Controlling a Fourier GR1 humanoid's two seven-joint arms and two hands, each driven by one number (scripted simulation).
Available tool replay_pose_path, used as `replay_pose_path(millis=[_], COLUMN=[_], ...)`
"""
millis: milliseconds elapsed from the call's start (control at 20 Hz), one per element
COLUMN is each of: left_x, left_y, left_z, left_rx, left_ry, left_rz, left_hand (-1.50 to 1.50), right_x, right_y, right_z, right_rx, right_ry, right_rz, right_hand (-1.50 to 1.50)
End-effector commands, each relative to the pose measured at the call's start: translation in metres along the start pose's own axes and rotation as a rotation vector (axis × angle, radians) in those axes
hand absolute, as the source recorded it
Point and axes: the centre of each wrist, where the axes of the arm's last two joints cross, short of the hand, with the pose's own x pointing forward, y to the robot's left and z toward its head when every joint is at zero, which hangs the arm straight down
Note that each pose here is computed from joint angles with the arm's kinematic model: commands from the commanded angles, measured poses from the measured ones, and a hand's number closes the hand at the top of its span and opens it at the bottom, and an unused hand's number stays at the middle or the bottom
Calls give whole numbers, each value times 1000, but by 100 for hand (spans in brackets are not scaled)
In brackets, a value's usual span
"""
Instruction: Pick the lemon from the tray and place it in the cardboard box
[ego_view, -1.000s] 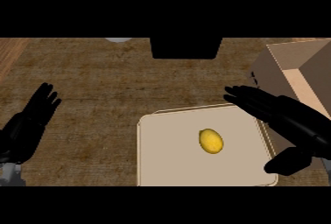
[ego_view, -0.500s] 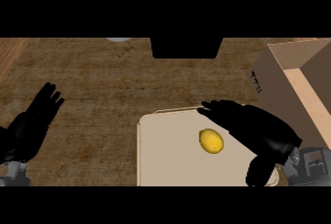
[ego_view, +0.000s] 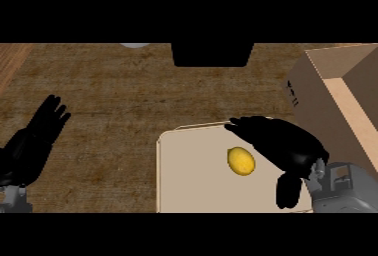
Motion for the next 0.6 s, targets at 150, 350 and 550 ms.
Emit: replay_pose_path(millis=[150,350,550], left_x=[10,2,2], left_y=[-4,-3,-4], left_z=[-3,-1,-14], left_rx=[-6,-9,5], left_ry=[-6,4,0], left_rz=[-7,-14,-7], left_hand=[0,0,0], right_x=[2,-2,11], right_y=[24,23,38], right_z=[-11,-6,-26], right_rx=[19,1,-28], right_ry=[0,-23,-49], right_rz=[7,-22,28], right_hand=[-150,-150,-150])
